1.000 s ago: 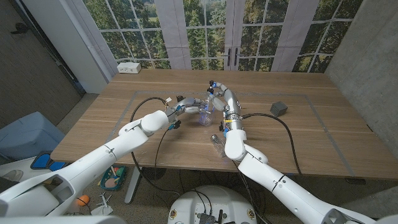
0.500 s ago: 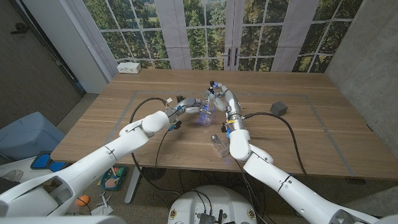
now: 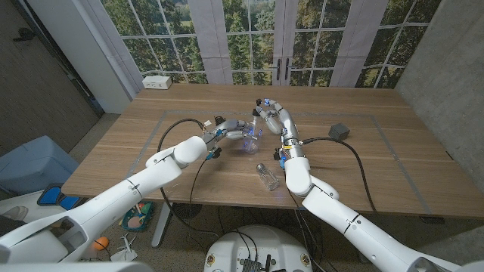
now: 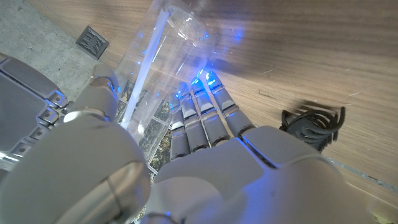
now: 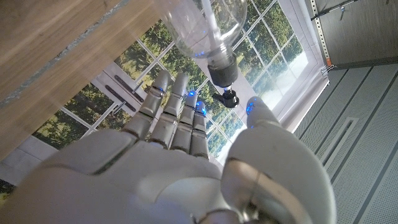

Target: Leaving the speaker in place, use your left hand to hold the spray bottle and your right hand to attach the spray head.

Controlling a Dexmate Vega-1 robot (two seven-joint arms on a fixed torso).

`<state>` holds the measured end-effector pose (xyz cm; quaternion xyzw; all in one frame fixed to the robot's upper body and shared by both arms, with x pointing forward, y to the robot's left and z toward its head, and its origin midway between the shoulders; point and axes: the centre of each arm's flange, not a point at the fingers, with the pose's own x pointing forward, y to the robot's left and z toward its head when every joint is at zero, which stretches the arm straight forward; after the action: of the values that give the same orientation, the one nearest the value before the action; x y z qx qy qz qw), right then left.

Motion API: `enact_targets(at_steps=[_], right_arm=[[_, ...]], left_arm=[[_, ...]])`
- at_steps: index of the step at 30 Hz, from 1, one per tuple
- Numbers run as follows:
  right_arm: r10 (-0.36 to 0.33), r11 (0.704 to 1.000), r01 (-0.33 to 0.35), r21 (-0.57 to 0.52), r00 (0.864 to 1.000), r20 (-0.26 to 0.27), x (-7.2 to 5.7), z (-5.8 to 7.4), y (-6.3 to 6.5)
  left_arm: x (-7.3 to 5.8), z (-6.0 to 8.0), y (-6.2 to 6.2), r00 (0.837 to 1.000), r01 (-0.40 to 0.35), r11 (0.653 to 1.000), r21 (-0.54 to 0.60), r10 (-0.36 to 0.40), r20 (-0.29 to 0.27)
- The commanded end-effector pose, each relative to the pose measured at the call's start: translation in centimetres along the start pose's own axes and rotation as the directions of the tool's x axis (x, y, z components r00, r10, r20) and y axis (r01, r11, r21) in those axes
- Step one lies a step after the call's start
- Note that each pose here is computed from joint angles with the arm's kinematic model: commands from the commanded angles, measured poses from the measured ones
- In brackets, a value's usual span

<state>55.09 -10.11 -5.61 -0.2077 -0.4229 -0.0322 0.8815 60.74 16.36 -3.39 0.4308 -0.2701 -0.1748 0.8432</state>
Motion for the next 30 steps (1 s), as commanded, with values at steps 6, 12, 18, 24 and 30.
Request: enact_targets(at_steps=[6,12,18,24,30], right_arm=[[0.012,0.999,-0.013,0.037,0.999,0.035,0.2,0.0,-1.6],[0.021,0.999,-0.024,0.047,0.998,0.057,0.4,0.0,-2.1],[0.029,0.999,-0.033,0.042,0.996,0.083,0.7,0.3,-2.6],[0.057,0.998,-0.061,0.033,0.993,0.105,0.9,0.6,-3.0],[0.077,0.996,-0.082,0.032,0.989,0.123,1.0,1.0,-3.2]], left_arm=[[-0.4,0.4,-0.1,1.000,-0.025,0.998,0.063,0.026,-0.011],[-0.5,0.6,-0.2,1.000,-0.024,0.997,0.070,0.025,-0.014],[-0.5,0.7,-0.2,1.000,-0.020,0.997,0.078,0.022,-0.015],[-0.4,1.0,-0.3,1.000,-0.027,0.993,0.111,0.029,-0.013],[-0.4,1.2,-0.4,0.999,-0.030,0.991,0.130,0.032,-0.013]])
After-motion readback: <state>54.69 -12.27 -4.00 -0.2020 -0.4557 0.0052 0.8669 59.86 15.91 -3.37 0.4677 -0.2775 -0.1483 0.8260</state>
